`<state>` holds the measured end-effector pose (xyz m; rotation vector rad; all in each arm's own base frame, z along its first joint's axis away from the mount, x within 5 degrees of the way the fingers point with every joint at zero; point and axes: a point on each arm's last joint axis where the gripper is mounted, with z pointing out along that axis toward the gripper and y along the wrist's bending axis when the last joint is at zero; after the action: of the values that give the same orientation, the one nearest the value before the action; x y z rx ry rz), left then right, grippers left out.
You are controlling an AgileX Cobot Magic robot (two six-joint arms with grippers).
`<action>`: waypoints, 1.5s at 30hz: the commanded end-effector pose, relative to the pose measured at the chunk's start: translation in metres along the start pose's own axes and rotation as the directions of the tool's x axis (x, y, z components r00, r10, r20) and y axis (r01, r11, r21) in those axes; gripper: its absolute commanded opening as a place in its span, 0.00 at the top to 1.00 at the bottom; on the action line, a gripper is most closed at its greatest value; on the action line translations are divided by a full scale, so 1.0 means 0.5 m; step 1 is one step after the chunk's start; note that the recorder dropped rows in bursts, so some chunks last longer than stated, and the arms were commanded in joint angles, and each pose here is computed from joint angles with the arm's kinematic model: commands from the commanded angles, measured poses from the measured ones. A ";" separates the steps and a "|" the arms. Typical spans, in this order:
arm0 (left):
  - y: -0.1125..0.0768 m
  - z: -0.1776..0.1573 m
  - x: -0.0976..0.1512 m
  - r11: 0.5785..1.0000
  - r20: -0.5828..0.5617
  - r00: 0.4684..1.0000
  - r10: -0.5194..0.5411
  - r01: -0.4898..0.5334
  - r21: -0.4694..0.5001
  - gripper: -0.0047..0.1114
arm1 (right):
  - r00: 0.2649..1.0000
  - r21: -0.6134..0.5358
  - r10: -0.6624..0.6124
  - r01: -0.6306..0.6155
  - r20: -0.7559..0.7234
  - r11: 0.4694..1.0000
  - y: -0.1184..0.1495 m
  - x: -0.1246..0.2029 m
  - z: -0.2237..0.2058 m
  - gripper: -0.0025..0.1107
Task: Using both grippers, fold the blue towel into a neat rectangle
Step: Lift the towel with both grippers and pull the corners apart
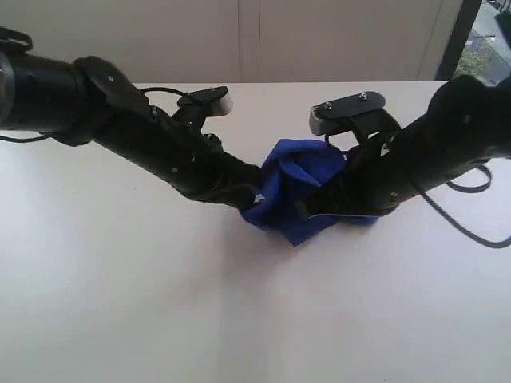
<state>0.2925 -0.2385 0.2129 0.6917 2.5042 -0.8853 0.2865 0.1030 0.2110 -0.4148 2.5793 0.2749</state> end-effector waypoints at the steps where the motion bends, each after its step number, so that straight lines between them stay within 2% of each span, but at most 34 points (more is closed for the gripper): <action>1: 0.001 -0.059 0.019 0.975 -0.150 0.979 0.135 -0.158 -0.159 0.96 | 1.000 0.132 0.011 -0.008 -0.015 0.991 -0.042 0.010 -0.068 0.98; 3: 0.004 -0.093 0.021 0.946 -0.184 0.970 0.159 -0.203 -0.252 0.96 | 1.000 0.190 0.015 -0.014 -0.004 0.982 -0.054 0.013 -0.100 0.98; 6: -0.004 -0.151 0.021 0.902 -0.199 0.958 0.207 -0.266 -0.341 0.96 | 1.000 0.241 -0.015 0.015 -0.004 0.970 -0.059 0.020 -0.138 0.98; 10: -0.027 -0.226 0.023 0.860 -0.178 0.948 0.264 -0.315 -0.401 0.96 | 0.998 0.311 -0.056 0.053 0.001 0.949 -0.063 0.033 -0.195 0.98; 14: -0.060 -0.313 0.037 0.829 -0.138 0.938 0.317 -0.345 -0.441 0.96 | 0.998 0.429 -0.053 0.041 0.017 0.902 -0.075 0.051 -0.258 0.98; 21: -0.104 -0.447 0.074 0.761 -0.043 0.910 0.413 -0.371 -0.532 0.96 | 0.984 0.528 -0.110 0.019 0.142 0.849 -0.073 0.086 -0.371 0.98; 25: -0.127 -0.510 0.116 0.770 0.000 0.918 0.397 -0.333 -0.544 0.96 | 0.968 0.539 -0.115 -0.024 0.222 0.842 -0.065 0.115 -0.426 0.98; 29: -0.147 -0.566 0.159 0.781 0.053 0.919 0.390 -0.299 -0.549 0.96 | 0.953 0.501 -0.087 -0.073 0.289 0.862 -0.051 0.153 -0.470 0.98; 33: -0.169 -0.617 0.203 0.795 0.130 0.903 0.410 -0.284 -0.536 0.96 | 0.940 0.513 -0.115 -0.070 0.320 0.856 -0.045 0.192 -0.510 0.98; 39: -0.185 -0.672 0.279 0.807 0.153 0.902 0.403 -0.272 -0.524 0.96 | 0.929 0.497 -0.139 -0.053 0.342 0.866 -0.032 0.251 -0.550 0.98; 42: -0.188 -0.685 0.295 0.818 0.189 0.903 0.387 -0.242 -0.521 0.96 | 0.918 0.480 -0.139 -0.061 0.371 0.875 -0.027 0.263 -0.559 0.98; 43: -0.181 -0.668 0.288 0.832 0.204 0.911 0.358 -0.213 -0.513 0.96 | 0.916 0.475 -0.139 -0.062 0.377 0.878 -0.027 0.250 -0.553 0.98; 44: -0.175 -0.655 0.282 0.831 0.198 0.914 0.354 -0.210 -0.515 0.96 | 0.915 0.469 -0.131 -0.070 0.382 0.880 -0.028 0.241 -0.547 0.98; 45: -0.151 -0.615 0.262 0.818 0.172 0.928 0.331 -0.191 -0.542 0.96 | 0.918 0.455 -0.116 -0.076 0.380 0.887 -0.031 0.212 -0.520 0.98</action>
<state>0.0658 -0.0348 0.4195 0.6948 2.1432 -0.1812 0.0665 -0.0129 0.3799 -0.1851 2.1373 -0.2621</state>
